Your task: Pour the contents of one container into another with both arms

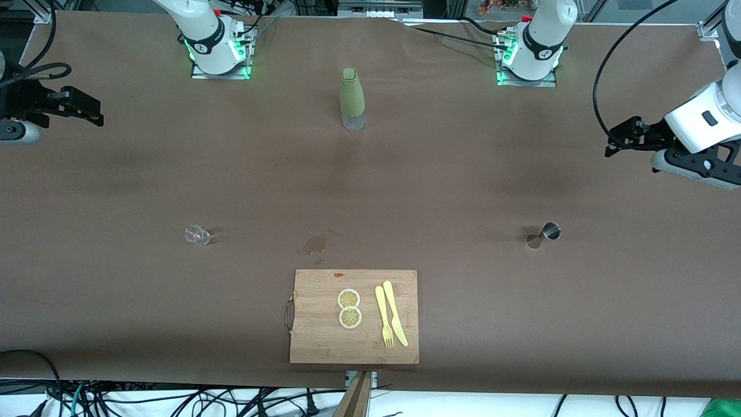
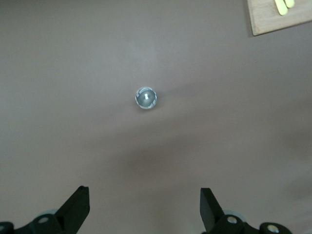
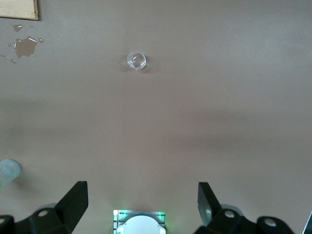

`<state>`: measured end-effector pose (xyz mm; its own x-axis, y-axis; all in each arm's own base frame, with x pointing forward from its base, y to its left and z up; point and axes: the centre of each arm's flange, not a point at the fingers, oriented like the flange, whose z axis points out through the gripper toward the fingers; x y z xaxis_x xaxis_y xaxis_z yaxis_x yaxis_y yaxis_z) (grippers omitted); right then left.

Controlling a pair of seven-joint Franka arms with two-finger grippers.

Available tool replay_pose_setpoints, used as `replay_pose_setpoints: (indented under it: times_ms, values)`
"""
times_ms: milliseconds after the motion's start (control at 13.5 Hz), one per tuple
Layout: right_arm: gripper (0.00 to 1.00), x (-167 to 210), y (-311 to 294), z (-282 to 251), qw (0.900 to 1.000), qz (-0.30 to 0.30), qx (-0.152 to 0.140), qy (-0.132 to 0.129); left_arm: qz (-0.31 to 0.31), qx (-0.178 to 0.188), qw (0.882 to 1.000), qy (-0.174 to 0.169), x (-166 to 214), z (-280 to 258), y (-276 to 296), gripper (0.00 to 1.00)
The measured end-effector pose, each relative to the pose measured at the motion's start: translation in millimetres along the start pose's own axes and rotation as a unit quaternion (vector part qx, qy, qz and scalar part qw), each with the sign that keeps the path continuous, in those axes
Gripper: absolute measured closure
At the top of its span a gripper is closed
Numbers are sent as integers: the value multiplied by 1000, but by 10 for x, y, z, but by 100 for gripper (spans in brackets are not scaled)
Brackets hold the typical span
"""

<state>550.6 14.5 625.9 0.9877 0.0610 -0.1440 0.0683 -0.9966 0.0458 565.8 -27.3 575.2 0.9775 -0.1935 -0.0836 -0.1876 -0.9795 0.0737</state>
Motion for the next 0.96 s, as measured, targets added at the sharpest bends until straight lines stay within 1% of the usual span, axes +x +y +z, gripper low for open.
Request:
replay_pose_setpoints:
  times_ms: [148, 297, 964]
  values:
    - [0, 14, 10, 13, 1000, -1, 0, 0, -38, -1, 999, -8, -29, -24, 144, 0]
    - [0, 27, 35, 29, 1000, 0, 0, -1, -52, 0, 999, -9, -34, -32, 168, 0]
    - [0, 22, 168, 36, 1000, 11, 2, 0, -64, -2, 998, -9, -52, -37, 30, 0]
